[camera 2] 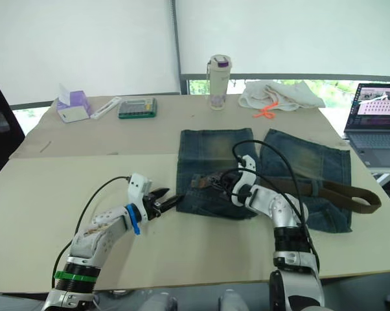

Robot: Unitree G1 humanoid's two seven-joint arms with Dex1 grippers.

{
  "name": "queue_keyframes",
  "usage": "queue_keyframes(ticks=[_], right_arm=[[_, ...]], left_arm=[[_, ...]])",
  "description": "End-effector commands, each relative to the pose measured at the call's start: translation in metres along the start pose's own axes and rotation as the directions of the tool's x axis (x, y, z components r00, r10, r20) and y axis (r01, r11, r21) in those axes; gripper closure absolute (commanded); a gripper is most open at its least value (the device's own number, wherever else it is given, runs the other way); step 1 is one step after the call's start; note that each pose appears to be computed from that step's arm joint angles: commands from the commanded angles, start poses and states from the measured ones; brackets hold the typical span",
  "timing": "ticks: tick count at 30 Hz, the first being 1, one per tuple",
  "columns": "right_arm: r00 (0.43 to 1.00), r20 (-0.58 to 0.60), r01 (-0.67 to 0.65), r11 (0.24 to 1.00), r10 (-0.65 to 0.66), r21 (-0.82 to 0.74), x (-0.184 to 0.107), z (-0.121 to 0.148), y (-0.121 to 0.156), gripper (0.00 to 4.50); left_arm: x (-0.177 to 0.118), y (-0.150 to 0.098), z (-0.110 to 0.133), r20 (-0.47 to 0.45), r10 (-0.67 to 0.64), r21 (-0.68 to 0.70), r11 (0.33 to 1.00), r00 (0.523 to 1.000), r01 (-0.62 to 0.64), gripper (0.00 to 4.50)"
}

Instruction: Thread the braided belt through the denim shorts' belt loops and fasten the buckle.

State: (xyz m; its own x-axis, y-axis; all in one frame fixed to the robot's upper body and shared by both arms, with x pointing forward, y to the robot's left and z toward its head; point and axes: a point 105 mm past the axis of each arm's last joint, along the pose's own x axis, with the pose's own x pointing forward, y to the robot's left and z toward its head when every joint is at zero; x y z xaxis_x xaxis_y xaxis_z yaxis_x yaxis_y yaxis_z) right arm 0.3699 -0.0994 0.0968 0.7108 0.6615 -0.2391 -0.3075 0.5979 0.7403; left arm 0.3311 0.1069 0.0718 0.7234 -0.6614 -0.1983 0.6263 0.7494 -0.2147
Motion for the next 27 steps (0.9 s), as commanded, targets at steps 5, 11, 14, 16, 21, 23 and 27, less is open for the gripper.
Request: queue_keyframes(ticks=[5,11,14,16,21,23,27], right_arm=[[0.999,0.04,-0.012,0.998,0.009,0.069,0.003,-0.007,0.032,4.5],[0.998,0.048,0.036,0.999,-0.036,-0.002,-0.005,-0.013,0.041,4.5],[0.997,0.076,0.026,0.997,-0.031,0.068,-0.007,-0.009,0.047,4.5],[0.996,0.088,0.015,0.993,-0.026,0.121,-0.007,-0.007,0.051,4.5],[0.997,0.071,0.017,0.984,-0.03,0.176,0.001,-0.015,0.059,4.5],[0.997,0.058,0.043,0.99,-0.051,0.131,0.006,-0.022,0.057,4.5],[0.996,0.067,0.055,0.996,-0.059,0.064,0.017,-0.034,0.049,4.5]], left_arm=[[-0.001,-0.004,0.012,0.038,-0.008,0.019,1.0,0.999,0.008,1.02],[-0.003,-0.004,0.012,0.043,-0.005,0.012,1.0,0.999,0.004,1.02],[-0.004,-0.003,0.012,0.043,-0.002,0.009,1.0,0.999,0.002,1.02],[-0.005,-0.002,0.012,0.045,0.0,0.004,1.0,0.999,0.0,1.02],[-0.004,-0.003,0.015,0.073,0.005,-0.04,0.999,0.997,-0.002,1.02],[-0.003,-0.003,0.016,0.086,0.008,-0.065,0.998,0.996,-0.002,1.02],[-0.003,-0.004,0.017,0.112,0.017,-0.129,0.992,0.994,-0.003,1.02]])
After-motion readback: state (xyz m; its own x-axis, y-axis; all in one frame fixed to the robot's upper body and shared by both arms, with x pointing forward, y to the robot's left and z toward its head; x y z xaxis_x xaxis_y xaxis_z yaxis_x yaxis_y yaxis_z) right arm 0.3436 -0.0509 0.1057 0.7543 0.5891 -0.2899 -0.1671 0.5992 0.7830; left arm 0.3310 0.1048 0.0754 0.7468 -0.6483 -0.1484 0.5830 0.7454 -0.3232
